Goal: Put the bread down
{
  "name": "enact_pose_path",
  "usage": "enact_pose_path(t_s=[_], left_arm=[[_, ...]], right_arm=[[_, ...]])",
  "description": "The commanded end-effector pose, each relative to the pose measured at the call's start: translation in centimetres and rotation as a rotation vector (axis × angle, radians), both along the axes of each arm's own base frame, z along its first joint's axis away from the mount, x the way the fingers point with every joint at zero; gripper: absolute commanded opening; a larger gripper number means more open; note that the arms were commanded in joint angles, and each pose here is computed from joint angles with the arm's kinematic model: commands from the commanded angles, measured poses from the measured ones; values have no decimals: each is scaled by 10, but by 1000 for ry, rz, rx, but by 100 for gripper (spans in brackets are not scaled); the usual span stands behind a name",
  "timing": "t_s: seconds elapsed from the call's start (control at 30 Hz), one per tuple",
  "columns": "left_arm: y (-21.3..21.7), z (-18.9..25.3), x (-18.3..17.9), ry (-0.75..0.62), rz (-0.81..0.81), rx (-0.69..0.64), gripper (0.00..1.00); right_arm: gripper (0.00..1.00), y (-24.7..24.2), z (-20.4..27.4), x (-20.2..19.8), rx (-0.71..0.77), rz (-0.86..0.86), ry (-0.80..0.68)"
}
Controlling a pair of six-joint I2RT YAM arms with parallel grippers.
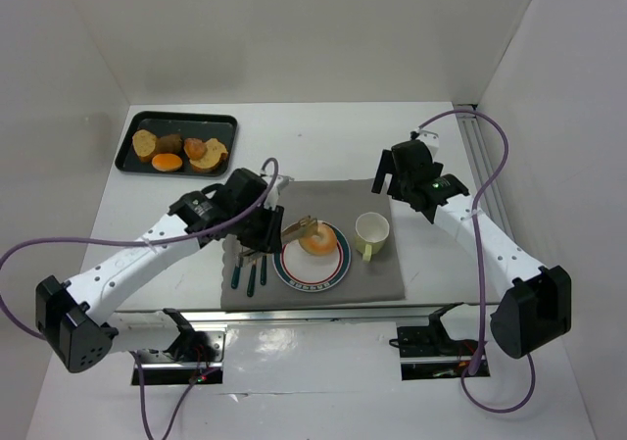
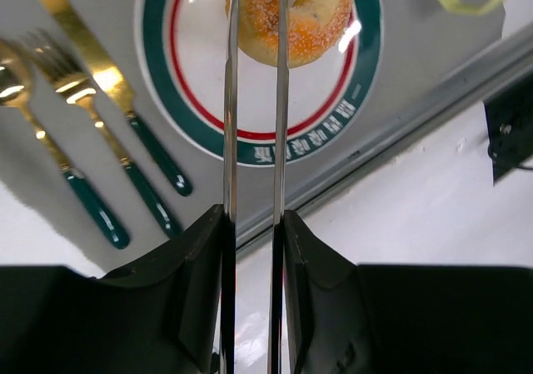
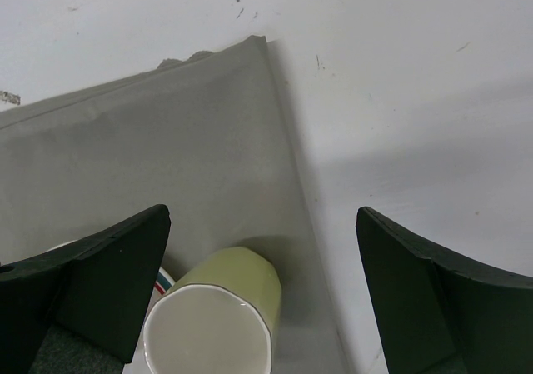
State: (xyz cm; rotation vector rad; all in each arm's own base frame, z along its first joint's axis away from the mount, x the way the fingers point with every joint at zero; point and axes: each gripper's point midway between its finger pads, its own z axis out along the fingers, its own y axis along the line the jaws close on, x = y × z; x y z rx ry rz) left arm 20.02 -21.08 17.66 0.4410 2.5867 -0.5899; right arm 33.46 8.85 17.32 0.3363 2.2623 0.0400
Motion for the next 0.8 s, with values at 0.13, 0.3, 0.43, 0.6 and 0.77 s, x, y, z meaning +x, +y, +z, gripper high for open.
enact_pose_path(t_s=[0.13, 0.3, 0.43, 0.6, 0.77], left_arm=[[-37, -19, -12, 20, -73, -13, 9], [-34, -16, -15, 35, -72, 49, 51], [-31, 3, -10, 10, -55, 60, 61], [-16, 29, 1, -37, 25, 104, 60], [33, 63, 39, -124, 253, 162, 59]], right_arm=[[100, 12, 13, 10, 47, 23, -54], [100, 13, 16, 11, 51, 24, -63], [100, 13, 16, 11, 51, 24, -63], [100, 13, 13, 12, 40, 29, -54], [100, 15, 15, 13, 50, 36, -61]])
